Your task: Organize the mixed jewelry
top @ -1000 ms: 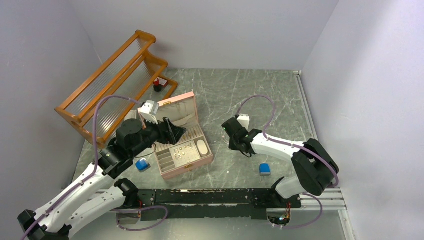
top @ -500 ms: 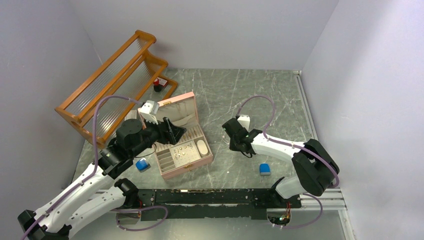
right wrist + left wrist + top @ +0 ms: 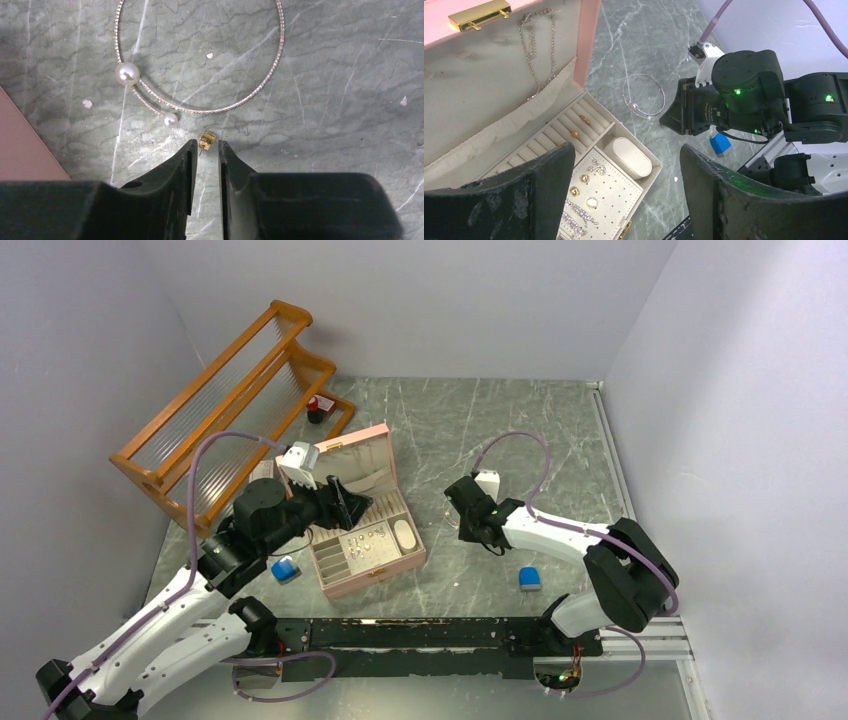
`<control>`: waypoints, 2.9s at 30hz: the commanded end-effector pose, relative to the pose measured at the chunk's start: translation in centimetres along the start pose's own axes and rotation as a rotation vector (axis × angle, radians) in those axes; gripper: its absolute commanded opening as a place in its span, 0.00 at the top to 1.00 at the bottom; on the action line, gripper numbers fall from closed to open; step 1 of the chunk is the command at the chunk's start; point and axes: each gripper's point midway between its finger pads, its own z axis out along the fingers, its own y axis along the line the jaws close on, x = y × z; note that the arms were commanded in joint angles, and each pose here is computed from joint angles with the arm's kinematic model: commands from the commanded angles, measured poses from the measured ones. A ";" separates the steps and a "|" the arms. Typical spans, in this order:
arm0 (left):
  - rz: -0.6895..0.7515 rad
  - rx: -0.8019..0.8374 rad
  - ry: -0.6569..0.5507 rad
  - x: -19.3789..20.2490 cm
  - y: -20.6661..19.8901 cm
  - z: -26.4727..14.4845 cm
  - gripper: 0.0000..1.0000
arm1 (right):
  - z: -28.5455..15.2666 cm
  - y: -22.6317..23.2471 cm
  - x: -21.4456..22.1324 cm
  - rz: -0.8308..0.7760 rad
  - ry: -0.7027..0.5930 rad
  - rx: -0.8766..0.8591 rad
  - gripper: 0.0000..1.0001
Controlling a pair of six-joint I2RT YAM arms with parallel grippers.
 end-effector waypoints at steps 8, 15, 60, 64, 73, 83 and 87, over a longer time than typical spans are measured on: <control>0.011 0.010 -0.016 -0.2 0.0 0.1 0.19 | 0.0 -0.2 0.1 0.008 0.000 0.005 0.85; 0.011 0.008 -0.015 -0.2 0.0 0.1 0.19 | -0.1 -0.3 0.1 0.011 0.001 0.004 0.95; -0.146 0.178 0.041 0.7 -3.5 0.5 0.05 | -10.9 7.4 -6.6 0.259 -0.236 -0.619 1.00; -0.209 0.256 0.052 0.5 -5.1 0.7 0.08 | -14.6 9.6 -7.5 0.299 -0.252 -0.827 1.00; -0.481 0.539 0.087 -0.5 -10.3 0.0 0.11 | -22.0 12.6 -8.1 0.366 -0.240 -1.237 1.00; -0.559 0.595 0.133 0.0 -11.0 0.7 0.29 | -24.6 13.4 -8.1 0.376 -0.230 -1.403 1.00; -0.576 0.610 0.141 0.2 -11.1 0.9 0.35 | -25.1 13.6 -8.1 0.371 -0.221 -1.430 1.00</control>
